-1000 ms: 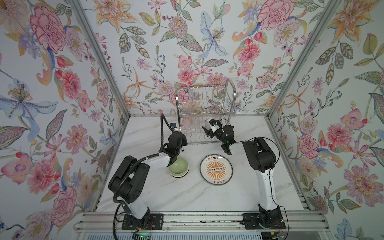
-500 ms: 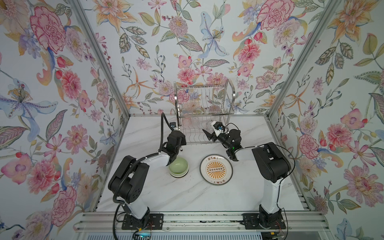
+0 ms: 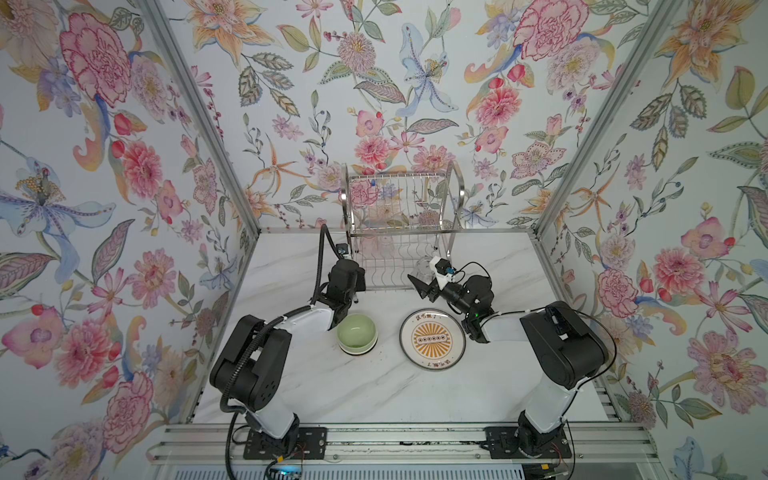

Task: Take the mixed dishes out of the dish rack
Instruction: 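Lift the clear glass out with the right gripper while left releases the rack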

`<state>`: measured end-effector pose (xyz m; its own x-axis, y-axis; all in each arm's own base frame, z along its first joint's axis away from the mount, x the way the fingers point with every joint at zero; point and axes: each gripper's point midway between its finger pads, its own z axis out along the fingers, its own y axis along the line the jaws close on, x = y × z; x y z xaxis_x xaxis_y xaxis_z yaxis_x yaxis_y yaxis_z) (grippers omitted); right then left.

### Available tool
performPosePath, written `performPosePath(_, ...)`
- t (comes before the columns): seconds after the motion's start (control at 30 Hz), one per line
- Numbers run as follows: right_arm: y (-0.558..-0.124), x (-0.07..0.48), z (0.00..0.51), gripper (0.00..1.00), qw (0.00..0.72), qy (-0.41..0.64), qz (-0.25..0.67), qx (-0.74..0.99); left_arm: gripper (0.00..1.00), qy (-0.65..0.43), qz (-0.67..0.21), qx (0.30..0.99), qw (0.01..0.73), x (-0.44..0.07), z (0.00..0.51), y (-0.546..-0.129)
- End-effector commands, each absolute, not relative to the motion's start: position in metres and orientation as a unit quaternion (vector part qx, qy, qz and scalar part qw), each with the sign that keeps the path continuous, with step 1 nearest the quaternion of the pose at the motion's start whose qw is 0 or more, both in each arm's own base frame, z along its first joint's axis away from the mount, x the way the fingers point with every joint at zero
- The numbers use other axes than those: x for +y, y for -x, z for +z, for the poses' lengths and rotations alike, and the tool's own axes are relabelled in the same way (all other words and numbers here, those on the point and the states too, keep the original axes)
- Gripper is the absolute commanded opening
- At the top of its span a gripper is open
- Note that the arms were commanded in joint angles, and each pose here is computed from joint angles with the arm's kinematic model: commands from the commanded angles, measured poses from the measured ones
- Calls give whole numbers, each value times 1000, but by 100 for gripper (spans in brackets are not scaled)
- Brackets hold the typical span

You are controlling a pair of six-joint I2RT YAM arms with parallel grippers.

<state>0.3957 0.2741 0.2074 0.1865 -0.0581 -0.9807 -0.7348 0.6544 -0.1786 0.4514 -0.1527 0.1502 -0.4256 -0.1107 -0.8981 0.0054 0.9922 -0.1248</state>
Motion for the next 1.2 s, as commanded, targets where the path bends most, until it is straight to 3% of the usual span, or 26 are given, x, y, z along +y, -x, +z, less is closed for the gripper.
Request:
performPosePath(0.0,-380,266,236,0,713,307,266,571,0,36,-33,840,541,-137,153,-449)
performPosePath(0.1,-368,261,242,0,707,292,282,580,5,42,-39,839,541,-135,152,-451)
performPosePath(0.27,-350,256,250,0,684,286,299,601,27,41,-70,828,555,-141,164,-451)
performPosePath(0.47,-336,243,262,0,658,237,332,634,80,47,-107,798,591,-143,203,-442)
performPosePath(0.53,-333,238,267,0,647,207,350,644,92,41,-109,790,602,-142,216,-438)
performPosePath(0.67,-333,226,272,0,615,135,397,668,97,20,-121,758,641,-141,245,-426)
performPosePath(0.83,-341,213,263,0,555,46,438,706,98,-110,-184,675,706,-172,288,-389)
performPosePath(1.17,-355,201,260,0,442,-74,535,717,99,-260,-255,596,716,-219,302,-338)
